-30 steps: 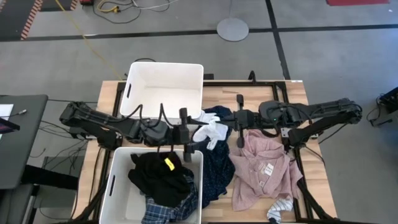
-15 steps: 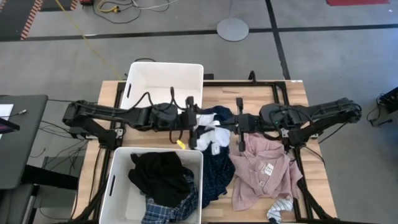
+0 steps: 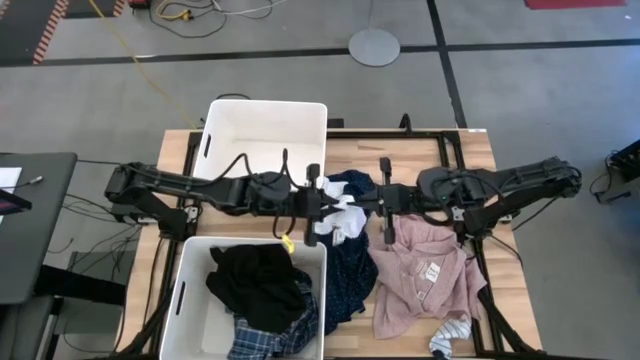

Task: Sort clothes
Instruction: Put the white socks into the top white laundry organizer

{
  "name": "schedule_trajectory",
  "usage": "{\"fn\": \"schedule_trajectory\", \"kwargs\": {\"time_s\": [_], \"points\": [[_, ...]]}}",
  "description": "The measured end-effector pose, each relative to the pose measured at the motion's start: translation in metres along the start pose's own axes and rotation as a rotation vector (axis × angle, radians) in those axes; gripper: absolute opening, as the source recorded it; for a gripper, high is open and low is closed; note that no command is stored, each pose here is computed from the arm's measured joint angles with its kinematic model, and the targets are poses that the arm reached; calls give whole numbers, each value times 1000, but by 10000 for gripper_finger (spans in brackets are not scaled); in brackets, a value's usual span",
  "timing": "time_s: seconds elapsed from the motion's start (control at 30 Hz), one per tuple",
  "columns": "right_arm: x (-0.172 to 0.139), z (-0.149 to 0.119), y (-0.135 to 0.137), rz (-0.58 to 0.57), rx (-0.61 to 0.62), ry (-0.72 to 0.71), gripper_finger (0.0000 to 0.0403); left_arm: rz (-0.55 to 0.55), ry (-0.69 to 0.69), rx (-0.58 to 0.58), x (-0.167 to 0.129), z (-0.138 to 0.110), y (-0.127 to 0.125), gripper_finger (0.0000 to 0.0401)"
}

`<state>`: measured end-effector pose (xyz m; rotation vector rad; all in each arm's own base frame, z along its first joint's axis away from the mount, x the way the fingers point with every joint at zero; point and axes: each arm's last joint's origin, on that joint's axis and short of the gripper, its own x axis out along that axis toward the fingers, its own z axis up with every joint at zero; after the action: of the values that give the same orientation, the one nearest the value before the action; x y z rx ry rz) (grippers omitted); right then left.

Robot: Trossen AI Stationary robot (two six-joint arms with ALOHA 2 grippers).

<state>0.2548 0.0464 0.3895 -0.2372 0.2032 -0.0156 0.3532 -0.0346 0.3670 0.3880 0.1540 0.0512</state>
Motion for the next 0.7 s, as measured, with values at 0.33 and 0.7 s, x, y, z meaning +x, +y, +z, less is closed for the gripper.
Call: {"fn": "schedule_trajectory", "kwargs": {"time_s": [0.33, 0.7], "points": [[0, -8, -1, -70, 15, 90, 70, 13, 85, 97, -6, 13, 7, 4], [-3, -21, 2, -120, 76, 226, 205, 228, 266, 278, -29, 52, 39, 2]]}}
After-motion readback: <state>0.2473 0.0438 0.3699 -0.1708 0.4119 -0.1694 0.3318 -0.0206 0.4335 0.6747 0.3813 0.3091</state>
